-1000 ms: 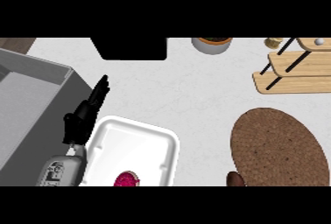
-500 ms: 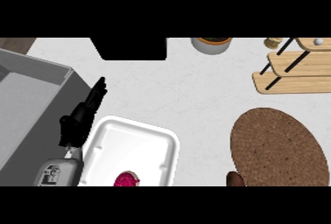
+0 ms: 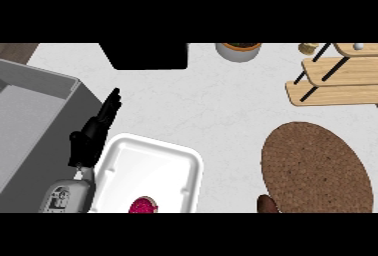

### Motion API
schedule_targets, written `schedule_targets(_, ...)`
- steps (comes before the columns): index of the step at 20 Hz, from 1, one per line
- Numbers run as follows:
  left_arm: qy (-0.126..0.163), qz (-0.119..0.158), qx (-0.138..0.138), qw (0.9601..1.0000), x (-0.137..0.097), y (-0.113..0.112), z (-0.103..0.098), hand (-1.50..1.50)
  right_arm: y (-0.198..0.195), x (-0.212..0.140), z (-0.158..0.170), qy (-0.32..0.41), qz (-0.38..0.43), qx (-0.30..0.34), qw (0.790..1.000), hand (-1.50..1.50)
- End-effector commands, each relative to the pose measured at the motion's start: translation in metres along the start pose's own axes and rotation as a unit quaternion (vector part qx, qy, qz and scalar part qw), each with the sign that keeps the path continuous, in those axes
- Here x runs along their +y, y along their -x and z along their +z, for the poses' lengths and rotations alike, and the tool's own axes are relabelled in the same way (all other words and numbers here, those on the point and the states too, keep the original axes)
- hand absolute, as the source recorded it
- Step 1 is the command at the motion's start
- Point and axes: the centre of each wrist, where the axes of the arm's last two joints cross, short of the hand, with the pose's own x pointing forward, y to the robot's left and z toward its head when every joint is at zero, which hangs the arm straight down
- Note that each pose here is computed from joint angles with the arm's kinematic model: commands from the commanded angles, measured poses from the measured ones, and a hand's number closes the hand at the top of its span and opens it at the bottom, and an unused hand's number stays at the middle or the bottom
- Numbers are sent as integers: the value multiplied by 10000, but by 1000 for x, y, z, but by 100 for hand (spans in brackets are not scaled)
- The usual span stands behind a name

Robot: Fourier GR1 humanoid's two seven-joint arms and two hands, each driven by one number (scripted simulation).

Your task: Pick the bell pepper from the placemat and place it in the tiered shelf

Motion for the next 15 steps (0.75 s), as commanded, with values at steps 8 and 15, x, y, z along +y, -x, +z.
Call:
schedule_targets(8,-25,48,63,10000,2,0,8,0,18,-162,-23,-297,791,892,9924,-150)
schedule_targets(15,-131,-44,15,9999,5,-7,-1,0,45,-235,-14,-619,950,891,9895,-150)
